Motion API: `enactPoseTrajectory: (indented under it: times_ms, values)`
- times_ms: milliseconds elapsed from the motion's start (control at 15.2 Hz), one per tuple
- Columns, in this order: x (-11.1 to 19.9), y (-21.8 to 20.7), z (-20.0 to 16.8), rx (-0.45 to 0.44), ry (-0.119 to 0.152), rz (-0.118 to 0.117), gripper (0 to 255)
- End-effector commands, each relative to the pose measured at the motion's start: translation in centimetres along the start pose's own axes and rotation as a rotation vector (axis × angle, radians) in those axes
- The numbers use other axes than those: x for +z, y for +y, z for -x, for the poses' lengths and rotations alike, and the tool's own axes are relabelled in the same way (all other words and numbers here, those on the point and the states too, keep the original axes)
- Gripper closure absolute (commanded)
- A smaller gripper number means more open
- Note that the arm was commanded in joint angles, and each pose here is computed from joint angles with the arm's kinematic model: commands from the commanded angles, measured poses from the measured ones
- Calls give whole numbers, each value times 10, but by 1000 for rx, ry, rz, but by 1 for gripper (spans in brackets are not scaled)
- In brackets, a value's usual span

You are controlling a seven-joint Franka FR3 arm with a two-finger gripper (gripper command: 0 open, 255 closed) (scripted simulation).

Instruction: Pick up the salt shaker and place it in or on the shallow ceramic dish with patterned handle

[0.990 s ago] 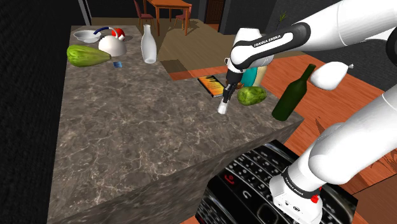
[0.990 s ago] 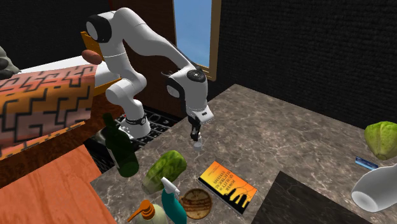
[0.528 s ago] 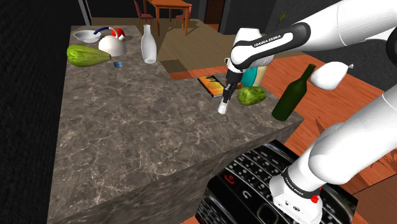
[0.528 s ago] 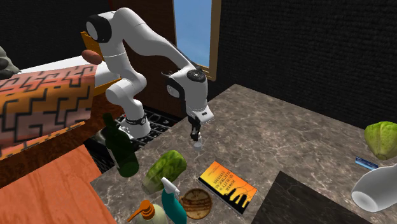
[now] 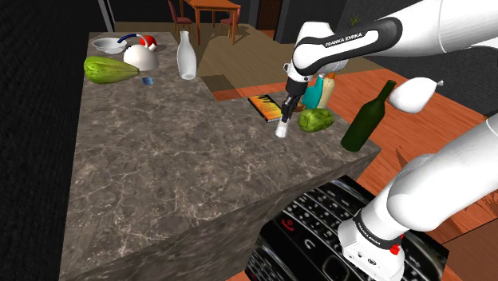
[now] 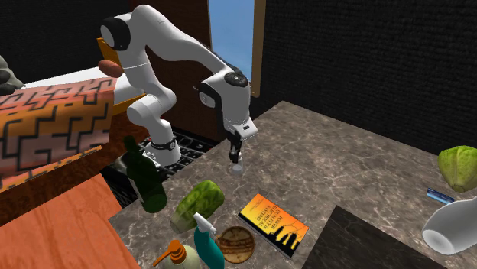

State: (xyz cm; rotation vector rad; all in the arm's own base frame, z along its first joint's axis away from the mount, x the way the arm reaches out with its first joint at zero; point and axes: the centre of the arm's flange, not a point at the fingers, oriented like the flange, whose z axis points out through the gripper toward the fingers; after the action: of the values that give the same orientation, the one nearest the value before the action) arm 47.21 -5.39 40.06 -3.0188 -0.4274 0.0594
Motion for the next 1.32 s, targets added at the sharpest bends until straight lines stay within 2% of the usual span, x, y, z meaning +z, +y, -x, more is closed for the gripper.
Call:
enactPoseTrajectory:
  times_ms: [0,990,1254]
  values:
    - [-11,-1,1,0,0,0,255]
    - [-85,-8,3,0,0,0,255]
    - [-97,43,-6,0,0,0,255]
